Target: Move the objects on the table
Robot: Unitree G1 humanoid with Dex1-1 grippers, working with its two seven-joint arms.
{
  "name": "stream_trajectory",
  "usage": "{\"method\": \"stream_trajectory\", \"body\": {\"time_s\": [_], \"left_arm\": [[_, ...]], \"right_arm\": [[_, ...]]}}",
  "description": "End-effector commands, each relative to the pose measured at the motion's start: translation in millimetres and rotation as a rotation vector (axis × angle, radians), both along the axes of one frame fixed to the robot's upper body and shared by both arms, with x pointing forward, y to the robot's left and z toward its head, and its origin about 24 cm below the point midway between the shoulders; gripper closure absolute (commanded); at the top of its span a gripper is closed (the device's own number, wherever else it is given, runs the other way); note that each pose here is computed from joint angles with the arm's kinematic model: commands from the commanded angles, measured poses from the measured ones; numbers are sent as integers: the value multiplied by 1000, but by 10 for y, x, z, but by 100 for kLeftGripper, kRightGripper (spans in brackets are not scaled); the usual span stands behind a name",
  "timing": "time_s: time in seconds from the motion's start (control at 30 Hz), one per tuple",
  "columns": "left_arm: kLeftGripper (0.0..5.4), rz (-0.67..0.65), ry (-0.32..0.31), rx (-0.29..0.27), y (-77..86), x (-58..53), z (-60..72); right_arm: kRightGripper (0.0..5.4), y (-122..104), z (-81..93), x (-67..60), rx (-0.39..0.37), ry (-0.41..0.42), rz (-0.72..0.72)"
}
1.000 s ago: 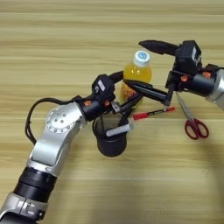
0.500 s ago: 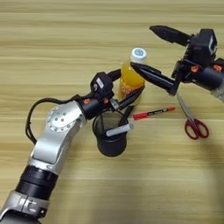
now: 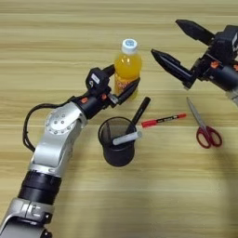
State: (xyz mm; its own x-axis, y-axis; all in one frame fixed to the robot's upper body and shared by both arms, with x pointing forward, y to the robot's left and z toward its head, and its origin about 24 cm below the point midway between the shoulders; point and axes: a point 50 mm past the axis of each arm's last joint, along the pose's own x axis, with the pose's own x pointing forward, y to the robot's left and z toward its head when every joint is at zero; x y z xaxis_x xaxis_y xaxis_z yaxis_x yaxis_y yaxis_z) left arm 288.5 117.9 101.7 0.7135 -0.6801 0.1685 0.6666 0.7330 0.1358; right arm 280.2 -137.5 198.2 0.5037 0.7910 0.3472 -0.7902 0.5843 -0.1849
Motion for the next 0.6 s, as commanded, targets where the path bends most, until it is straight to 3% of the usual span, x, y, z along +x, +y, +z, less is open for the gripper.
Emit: {"method": "stream_trajectory", "body": {"time_s": [0.03,0.37,0.6], "left_arm": [[204,32,-50,6,32,59,83],[204,203,-25,0,166,156,10],[204,345,37,-13,161,197,-171]], "right_arm": [[0,-52,-62,62,0,9,-52],[0,-121,-422,279,-19,84,-235],[0,-151,-663,411,-18,123,-346]]}}
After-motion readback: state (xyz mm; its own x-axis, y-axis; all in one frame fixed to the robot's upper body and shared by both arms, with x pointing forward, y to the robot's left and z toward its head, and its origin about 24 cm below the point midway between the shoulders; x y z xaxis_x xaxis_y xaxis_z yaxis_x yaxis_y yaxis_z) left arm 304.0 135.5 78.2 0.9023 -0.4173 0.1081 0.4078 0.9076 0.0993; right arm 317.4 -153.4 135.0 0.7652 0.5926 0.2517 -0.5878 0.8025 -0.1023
